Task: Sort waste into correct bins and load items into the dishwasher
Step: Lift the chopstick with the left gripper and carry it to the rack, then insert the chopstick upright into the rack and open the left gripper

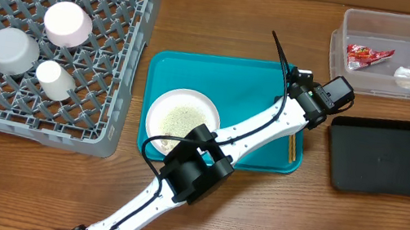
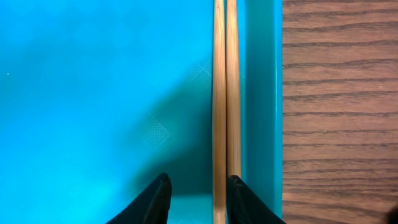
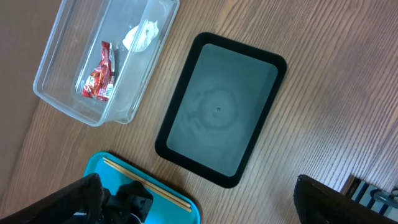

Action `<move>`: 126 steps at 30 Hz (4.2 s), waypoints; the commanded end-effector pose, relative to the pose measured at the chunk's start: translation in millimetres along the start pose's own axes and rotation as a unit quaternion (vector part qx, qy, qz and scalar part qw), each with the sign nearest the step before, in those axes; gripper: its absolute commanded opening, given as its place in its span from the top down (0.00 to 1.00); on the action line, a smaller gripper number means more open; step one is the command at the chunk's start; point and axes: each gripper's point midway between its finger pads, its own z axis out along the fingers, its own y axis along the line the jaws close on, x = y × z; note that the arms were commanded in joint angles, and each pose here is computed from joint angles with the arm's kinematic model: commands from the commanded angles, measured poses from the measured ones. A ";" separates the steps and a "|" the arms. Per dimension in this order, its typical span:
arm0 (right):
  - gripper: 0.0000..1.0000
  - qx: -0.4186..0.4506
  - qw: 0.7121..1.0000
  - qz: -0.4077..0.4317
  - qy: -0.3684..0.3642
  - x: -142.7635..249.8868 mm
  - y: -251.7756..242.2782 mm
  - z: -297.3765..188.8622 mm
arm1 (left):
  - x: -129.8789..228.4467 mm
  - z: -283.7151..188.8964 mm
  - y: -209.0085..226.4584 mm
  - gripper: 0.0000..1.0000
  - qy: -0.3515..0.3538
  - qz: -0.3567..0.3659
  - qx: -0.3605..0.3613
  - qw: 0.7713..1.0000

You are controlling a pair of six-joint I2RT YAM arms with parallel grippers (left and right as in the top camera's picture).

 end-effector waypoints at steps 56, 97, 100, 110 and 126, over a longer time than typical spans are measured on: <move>0.00 0.002 1.000 0.003 -0.009 -1.8 -3.2 -3.2 | -91.4 -58.7 87.1 0.96 -0.085 0.099 -0.114 0.985; 0.00 0.002 1.000 0.003 -0.009 -1.8 -3.2 -3.2 | -203.0 -67.2 385.8 0.96 0.028 0.105 0.152 0.982; 0.00 0.002 1.000 0.003 -0.009 -1.8 -3.2 -3.2 | -200.8 -53.8 387.3 0.96 0.040 0.072 0.150 0.985; 0.00 0.002 1.000 0.003 -0.009 -1.8 -3.2 -3.2 | -201.8 -41.3 422.6 0.96 0.050 -0.004 0.045 0.998; 0.00 0.002 1.000 0.003 -0.009 -1.8 -3.2 -3.2 | -200.0 -41.5 422.8 0.54 0.054 -0.009 0.044 0.998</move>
